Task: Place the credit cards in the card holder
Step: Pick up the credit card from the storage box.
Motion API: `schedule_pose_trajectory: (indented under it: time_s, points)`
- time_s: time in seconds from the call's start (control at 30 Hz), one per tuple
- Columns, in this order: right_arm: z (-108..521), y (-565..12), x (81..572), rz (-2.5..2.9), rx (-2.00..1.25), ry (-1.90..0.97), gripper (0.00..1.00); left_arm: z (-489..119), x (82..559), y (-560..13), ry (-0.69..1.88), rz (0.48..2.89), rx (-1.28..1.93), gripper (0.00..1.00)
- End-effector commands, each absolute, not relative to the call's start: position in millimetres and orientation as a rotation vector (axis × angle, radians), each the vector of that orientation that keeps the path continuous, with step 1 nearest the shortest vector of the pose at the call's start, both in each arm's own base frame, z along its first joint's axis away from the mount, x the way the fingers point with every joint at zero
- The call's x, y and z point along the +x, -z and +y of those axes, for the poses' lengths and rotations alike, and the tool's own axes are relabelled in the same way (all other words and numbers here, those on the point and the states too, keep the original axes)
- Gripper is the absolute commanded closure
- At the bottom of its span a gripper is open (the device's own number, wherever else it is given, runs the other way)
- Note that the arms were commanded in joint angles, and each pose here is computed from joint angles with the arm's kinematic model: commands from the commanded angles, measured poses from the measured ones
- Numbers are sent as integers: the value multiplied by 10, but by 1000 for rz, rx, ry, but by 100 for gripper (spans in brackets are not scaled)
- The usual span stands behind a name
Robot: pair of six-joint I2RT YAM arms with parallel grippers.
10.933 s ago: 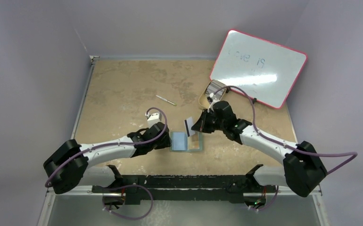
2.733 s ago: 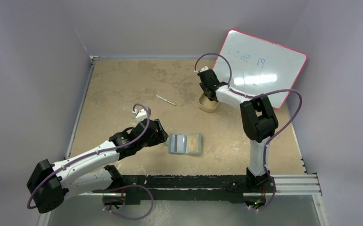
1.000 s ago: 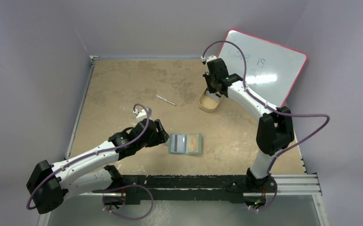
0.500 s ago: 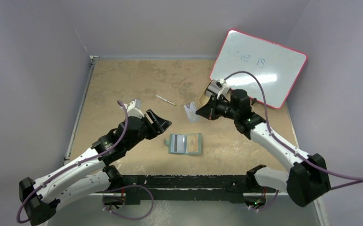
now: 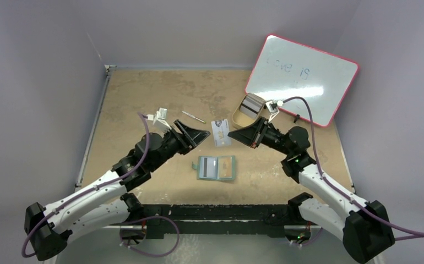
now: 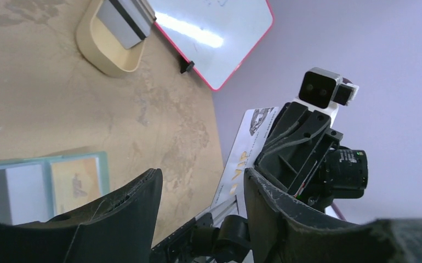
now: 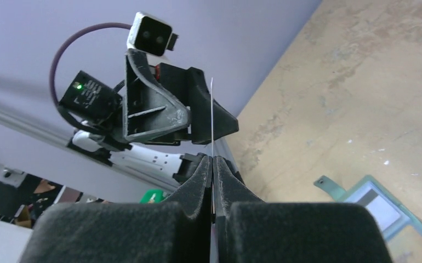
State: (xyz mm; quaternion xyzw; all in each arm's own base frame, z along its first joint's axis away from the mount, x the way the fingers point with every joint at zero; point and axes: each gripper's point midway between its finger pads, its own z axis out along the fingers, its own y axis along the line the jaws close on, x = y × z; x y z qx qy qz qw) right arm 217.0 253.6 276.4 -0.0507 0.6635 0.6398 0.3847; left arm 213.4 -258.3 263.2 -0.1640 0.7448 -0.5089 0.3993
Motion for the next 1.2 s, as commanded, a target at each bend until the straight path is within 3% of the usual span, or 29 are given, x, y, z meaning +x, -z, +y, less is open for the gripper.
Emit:
schedule_pose_trajectory:
  time_s: [0.0,0.27,0.6,0.8,1.0,1.17]
  points:
    - [2540,-3009,2008,1588,-158,-1749,100,-2792,2092,-3025,1477,1764,-330,48]
    - [2544,-3000,2000,1588,-133,-1780,100,-2934,2093,-3024,1540,1755,-294,61]
    - [2555,-2844,2055,1659,-92,-1758,100,-2920,2119,-2896,1505,1768,-291,100]
    - [2560,-2652,2112,1760,-63,-1697,92,-2869,2138,-2738,1454,1786,-297,100]
    - [2483,-2334,2141,1921,-16,-1553,68,-2834,2162,-2478,1361,1863,-292,100]
    - [2301,-2031,2308,2024,59,-1308,56,-2773,2181,-2027,1208,2004,-287,100]
